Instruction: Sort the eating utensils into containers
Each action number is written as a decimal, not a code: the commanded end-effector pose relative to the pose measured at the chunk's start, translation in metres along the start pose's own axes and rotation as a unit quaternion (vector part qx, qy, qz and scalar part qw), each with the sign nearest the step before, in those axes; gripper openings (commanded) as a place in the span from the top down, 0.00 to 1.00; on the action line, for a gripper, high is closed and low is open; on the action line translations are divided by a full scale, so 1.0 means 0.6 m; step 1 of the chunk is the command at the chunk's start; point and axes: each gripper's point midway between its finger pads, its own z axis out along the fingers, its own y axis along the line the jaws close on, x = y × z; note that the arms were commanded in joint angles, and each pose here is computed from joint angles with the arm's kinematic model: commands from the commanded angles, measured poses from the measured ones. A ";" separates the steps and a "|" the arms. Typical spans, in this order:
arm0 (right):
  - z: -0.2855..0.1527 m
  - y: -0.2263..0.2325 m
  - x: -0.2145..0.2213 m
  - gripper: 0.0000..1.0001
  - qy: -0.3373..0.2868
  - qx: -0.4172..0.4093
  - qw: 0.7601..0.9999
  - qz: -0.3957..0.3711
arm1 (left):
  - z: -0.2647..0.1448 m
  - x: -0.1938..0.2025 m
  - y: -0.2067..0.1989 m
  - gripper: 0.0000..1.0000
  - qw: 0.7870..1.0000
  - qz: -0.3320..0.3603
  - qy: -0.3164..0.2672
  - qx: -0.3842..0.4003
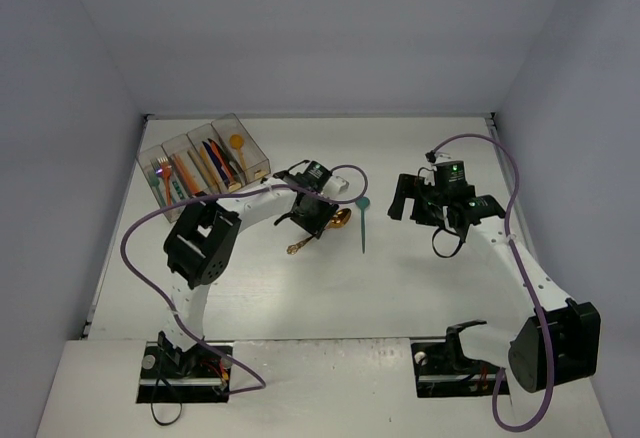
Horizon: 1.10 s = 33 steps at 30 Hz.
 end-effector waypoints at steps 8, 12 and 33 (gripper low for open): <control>-0.014 -0.014 -0.020 0.00 -0.029 0.017 0.999 -0.001 | 0.023 -0.009 -0.011 0.62 1.000 0.000 0.017 -0.010; -0.015 -0.016 -0.019 0.00 -0.029 0.018 0.999 -0.001 | 0.033 -0.001 -0.019 0.64 0.999 0.014 0.033 -0.030; -0.017 -0.021 -0.020 0.00 -0.030 0.022 0.999 -0.003 | -0.006 0.010 -0.013 1.00 0.997 -0.018 0.036 -0.071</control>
